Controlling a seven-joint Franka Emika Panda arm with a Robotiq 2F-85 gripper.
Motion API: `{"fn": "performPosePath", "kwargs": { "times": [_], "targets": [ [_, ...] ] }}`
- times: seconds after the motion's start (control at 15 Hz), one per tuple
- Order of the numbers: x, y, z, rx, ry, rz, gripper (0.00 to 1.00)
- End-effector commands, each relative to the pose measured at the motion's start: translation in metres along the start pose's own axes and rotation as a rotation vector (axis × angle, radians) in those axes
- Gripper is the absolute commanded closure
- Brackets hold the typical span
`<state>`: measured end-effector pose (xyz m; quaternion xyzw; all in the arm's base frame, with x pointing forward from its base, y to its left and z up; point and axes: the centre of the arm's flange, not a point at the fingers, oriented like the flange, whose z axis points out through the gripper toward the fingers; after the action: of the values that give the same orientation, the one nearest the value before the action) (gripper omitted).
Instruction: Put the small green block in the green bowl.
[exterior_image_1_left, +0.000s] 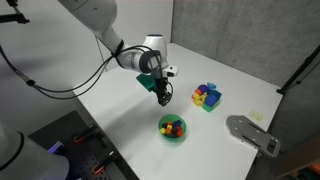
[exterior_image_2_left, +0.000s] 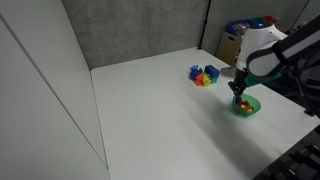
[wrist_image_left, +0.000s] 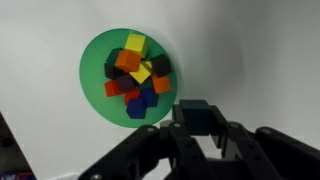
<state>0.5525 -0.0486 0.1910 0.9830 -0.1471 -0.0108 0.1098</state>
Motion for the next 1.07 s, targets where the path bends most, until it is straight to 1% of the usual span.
{"fn": "performPosePath", "kwargs": {
  "times": [0.0, 0.13, 0.27, 0.4, 0.47, 0.73, 0.8, 1.0],
  "targets": [
    [0.018, 0.037, -0.013, -0.067, -0.021, 0.056, 0.9],
    [0.022, 0.059, -0.011, -0.088, -0.036, 0.077, 0.9],
    [0.023, 0.074, -0.011, -0.082, -0.063, 0.094, 0.45],
    [0.023, 0.084, -0.014, -0.062, -0.093, 0.104, 0.42],
    [0.023, 0.088, -0.018, -0.055, -0.1, 0.105, 0.36],
    [0.018, 0.091, -0.052, 0.021, -0.161, 0.058, 0.04],
    [0.016, 0.091, -0.064, 0.047, -0.181, 0.036, 0.0],
    [0.007, 0.087, -0.099, 0.107, -0.242, -0.028, 0.0]
  ]
}}
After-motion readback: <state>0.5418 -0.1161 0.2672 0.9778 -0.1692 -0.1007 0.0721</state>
